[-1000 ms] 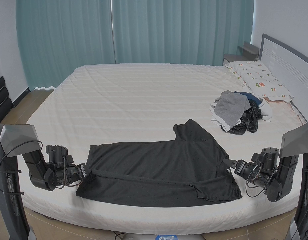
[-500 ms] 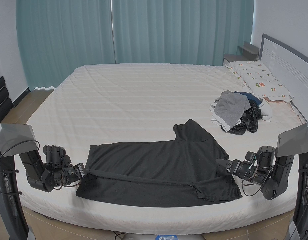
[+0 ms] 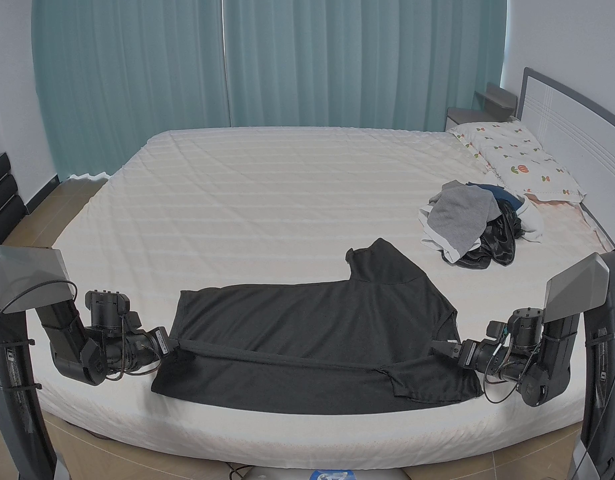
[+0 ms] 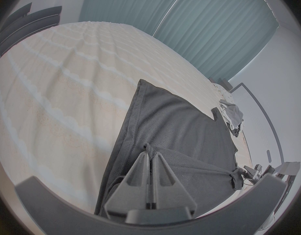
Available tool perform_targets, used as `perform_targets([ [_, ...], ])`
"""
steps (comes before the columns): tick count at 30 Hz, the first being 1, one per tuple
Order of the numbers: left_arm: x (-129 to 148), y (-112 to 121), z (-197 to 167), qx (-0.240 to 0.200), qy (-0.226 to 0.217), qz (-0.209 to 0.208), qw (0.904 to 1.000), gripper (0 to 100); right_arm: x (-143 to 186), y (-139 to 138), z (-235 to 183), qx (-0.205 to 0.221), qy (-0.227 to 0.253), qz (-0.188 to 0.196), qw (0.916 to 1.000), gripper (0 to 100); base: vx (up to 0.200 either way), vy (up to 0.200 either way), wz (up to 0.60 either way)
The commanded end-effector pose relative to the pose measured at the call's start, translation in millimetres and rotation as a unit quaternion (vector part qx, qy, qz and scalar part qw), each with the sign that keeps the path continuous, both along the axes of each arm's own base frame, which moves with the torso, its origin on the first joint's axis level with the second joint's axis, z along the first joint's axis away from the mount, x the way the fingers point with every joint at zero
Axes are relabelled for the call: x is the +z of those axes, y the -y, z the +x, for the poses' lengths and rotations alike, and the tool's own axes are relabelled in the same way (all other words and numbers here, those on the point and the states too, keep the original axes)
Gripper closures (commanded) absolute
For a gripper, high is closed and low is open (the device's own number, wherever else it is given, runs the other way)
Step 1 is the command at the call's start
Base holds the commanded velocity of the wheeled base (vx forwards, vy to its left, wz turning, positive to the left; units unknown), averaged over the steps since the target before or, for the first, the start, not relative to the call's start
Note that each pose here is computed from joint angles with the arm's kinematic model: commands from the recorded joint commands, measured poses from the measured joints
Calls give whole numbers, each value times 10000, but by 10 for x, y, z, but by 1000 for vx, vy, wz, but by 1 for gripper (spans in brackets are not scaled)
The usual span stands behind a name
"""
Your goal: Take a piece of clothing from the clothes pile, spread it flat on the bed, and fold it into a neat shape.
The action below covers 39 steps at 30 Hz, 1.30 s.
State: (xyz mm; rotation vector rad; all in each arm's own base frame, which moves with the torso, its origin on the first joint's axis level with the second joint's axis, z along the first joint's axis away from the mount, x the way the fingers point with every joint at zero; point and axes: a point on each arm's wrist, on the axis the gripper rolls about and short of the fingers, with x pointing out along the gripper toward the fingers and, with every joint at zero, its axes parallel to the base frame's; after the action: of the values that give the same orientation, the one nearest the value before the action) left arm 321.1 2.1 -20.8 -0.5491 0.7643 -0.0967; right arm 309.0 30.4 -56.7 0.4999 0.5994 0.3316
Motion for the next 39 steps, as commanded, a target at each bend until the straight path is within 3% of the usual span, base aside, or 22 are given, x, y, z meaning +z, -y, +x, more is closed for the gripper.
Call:
perform_targets([
  [1, 2, 0, -1, -1, 3, 0, 10000, 100, -73, 2, -21, -3, -99, -16, 9999, 0, 0, 0, 0],
  [25, -23, -15, -3, 17, -33, 4, 10000, 100, 5, 44, -199, 64, -228, -150, 9996, 0, 0, 0, 0],
  [26, -23, -15, -3, 17, -33, 4, 10000, 100, -7, 49, -193, 58, -222, -182, 9996, 100, 0, 0, 0],
  [39, 7, -19, -38, 31, -33, 9, 10000, 100, 57, 55, -198, 45, -118, -229, 9997, 100, 0, 0, 0],
])
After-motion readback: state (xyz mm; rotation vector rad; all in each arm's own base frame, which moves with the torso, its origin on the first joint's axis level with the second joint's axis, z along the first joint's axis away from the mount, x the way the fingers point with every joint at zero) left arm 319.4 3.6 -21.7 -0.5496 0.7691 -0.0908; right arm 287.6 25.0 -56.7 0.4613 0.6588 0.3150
